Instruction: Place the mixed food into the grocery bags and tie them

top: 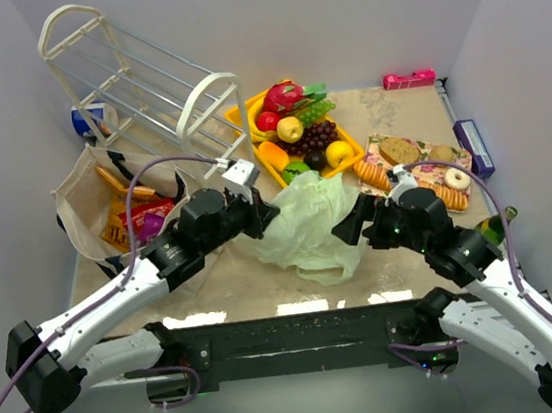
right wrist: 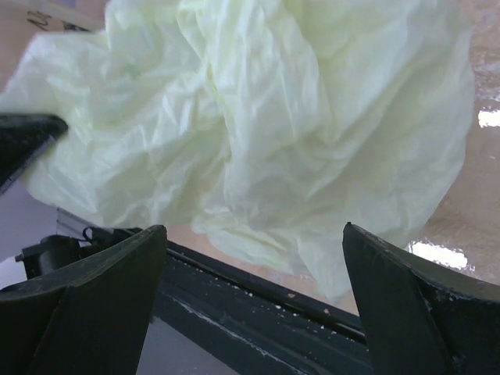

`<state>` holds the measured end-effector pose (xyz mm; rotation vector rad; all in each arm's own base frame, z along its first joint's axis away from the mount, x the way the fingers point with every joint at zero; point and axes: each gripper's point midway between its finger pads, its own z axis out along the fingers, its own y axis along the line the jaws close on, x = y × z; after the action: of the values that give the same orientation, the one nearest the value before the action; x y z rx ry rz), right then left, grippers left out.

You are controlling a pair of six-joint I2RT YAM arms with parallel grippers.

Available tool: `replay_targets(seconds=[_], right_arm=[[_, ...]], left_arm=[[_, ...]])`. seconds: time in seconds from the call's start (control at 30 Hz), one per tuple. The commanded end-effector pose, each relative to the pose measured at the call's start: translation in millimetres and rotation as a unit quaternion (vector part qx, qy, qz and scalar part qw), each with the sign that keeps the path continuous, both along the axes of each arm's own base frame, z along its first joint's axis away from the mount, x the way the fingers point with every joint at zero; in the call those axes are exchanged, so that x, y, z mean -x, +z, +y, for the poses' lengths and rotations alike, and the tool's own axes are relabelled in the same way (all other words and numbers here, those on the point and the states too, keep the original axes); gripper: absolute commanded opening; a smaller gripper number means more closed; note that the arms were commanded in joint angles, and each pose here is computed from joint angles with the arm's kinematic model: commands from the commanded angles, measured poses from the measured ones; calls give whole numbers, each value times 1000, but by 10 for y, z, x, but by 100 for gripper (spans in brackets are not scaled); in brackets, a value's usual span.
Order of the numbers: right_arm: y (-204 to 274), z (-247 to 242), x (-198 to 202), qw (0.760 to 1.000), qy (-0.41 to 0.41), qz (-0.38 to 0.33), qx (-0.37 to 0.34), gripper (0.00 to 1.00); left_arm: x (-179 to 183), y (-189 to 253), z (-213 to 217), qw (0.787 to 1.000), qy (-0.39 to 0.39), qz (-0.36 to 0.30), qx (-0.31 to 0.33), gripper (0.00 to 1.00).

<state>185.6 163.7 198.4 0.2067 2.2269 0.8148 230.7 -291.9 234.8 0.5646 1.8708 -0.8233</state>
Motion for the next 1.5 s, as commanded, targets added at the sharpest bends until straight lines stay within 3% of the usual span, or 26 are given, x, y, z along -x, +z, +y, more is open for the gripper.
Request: replay_targets(seconds=[0.0,0.27,0.43,0.53,0.83,0.97,1.1,1.23,1.33,1.37,1.47], right_arm=[[60,145,-17,998,61,-28,7,98],[-176,179,-32,997,68,-22,10,99],[-519,-113,-225,996,-26,21,83,98],[-635,-72,-312,995,-33,28,86,97],[-858,404,-694,999,24,-34,31,86],[-976,486,-825,997,39,-61,38,87],[-897,514,-994,987,60,-130,67,84],[-684,509,-1040,979,80,-164,94,66],[-542,433,-960,975,87,-172,108,41],[-511,419,-916,974,93,-172,111,20],[-433,368,-706,975,119,-147,117,3]], left_arm=[[-254,428,209,990,119,31,72,0],[-468,660,314,977,154,53,139,0],[-520,823,374,970,162,54,176,0],[-533,889,400,967,164,54,186,0],[-540,905,397,961,166,68,211,0],[-524,894,380,960,163,75,215,0],[-510,854,387,960,163,79,212,0],[-490,788,453,958,172,84,212,0],[-490,776,540,958,183,82,205,0],[-507,763,575,959,187,78,198,0],[-543,741,597,966,188,68,166,0]])
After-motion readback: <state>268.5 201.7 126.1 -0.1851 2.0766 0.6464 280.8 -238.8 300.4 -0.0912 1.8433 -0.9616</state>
